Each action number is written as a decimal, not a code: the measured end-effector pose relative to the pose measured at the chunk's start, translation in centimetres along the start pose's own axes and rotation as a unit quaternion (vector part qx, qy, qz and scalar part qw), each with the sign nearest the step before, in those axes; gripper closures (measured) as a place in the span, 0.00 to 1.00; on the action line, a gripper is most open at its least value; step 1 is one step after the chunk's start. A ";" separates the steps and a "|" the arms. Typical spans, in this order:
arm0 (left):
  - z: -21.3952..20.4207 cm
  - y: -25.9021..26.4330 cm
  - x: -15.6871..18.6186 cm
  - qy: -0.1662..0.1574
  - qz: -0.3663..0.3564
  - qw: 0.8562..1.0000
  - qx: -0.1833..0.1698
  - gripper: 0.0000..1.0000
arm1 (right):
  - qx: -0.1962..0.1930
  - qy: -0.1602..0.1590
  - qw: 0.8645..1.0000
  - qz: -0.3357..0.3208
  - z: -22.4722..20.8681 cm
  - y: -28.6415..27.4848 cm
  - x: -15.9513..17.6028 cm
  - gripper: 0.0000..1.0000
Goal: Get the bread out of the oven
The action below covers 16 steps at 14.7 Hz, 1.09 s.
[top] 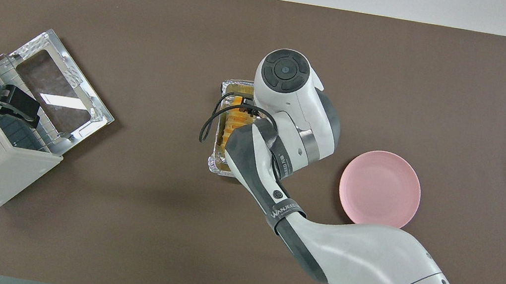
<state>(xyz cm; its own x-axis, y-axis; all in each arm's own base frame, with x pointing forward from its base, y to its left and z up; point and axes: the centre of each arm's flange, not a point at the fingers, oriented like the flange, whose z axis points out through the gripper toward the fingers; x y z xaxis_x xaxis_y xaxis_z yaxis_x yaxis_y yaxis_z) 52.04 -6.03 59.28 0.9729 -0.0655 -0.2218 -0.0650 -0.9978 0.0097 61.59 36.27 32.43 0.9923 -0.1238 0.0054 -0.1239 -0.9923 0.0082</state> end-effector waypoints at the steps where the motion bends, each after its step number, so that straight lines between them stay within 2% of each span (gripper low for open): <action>1: 0.0 0.0 0.0 0.000 0.005 1.000 0.000 0.00 | 0.001 0.001 1.000 0.000 0.4 0.0 -0.1 0.02; 2: 0.0 0.0 0.0 0.000 0.011 1.000 0.000 0.00 | 0.000 0.001 1.000 -0.001 0.9 0.1 -0.1 0.07; 5: 0.0 0.0 0.0 0.000 0.019 1.000 0.000 0.00 | -0.003 0.000 1.000 -0.001 1.5 0.2 -0.2 0.43; 9: 0.0 0.0 0.1 0.002 0.019 1.000 0.001 0.00 | -0.002 0.001 1.000 -0.001 1.5 0.2 -0.2 0.82; 10: 0.0 0.0 0.1 0.003 0.019 1.000 0.001 0.00 | -0.001 0.002 1.000 -0.001 1.4 0.2 -0.2 0.95; 11: -0.1 0.0 0.1 0.003 0.019 1.000 0.001 0.00 | -0.001 0.002 1.000 -0.001 1.4 0.2 -0.1 0.98; 13: -0.1 0.0 0.1 0.004 0.019 1.000 0.001 0.00 | 0.000 0.005 1.000 0.003 1.1 0.6 0.3 0.98; 16: -0.1 0.0 0.1 0.004 0.019 1.000 0.001 0.00 | -0.001 0.002 1.000 0.014 -1.2 4.4 3.8 0.98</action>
<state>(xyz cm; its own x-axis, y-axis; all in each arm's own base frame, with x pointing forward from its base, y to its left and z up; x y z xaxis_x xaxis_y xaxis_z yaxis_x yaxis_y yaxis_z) 52.14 -6.04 59.33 0.9715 -0.1037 -0.2134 -0.1026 -0.9946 0.0162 64.79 31.46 33.67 0.9885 -0.1506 0.0105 -0.1507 -0.9885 0.0101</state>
